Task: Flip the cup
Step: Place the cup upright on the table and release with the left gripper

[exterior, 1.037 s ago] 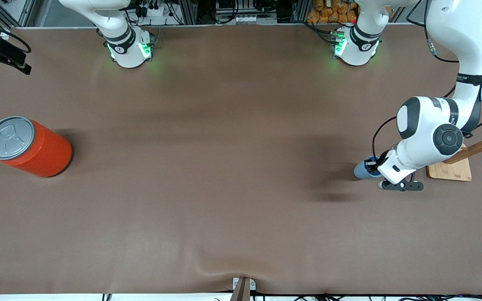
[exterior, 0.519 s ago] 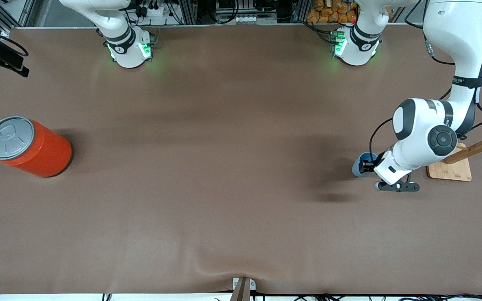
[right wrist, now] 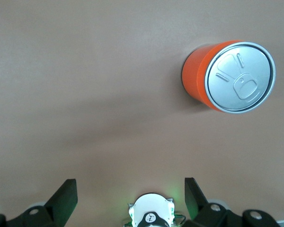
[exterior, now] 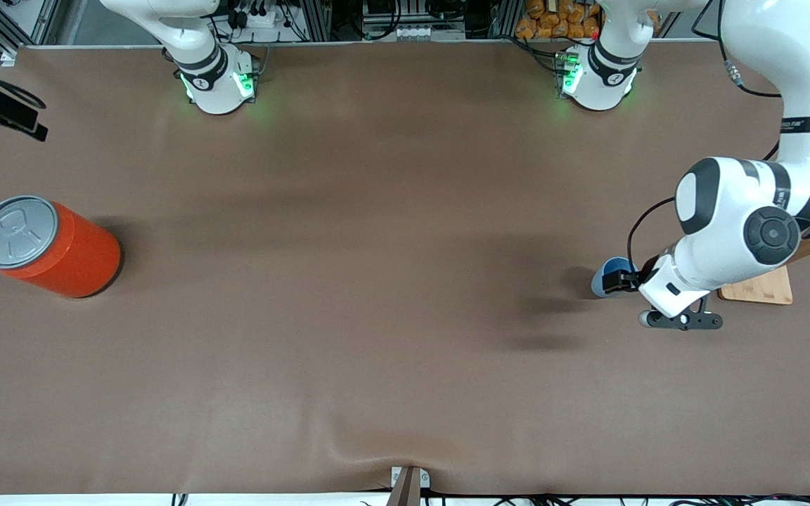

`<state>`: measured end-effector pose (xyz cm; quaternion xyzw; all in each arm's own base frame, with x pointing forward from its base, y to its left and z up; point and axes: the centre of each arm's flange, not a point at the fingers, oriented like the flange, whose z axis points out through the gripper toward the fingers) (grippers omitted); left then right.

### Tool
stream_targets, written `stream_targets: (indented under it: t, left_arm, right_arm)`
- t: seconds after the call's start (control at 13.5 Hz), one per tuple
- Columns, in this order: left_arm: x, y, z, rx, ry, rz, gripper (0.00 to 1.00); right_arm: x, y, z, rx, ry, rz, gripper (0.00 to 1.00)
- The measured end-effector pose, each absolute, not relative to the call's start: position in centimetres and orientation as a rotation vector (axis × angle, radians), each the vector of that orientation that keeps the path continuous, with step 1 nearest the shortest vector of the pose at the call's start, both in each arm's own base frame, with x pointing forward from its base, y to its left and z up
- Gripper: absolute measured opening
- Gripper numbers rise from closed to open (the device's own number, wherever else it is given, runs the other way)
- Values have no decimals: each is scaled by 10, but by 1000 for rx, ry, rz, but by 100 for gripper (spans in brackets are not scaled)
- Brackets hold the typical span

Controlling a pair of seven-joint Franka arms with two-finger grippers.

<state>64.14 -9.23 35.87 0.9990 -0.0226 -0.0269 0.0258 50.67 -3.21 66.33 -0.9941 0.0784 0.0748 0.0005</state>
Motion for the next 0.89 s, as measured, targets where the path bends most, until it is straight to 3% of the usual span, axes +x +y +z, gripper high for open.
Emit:
stream_targets:
  t: [0.89]
  left_arm:
    - [657, -68, 445, 3089, -22, -96, 100]
  right_arm:
    - [512, -45, 658, -3118, 284, 223, 100]
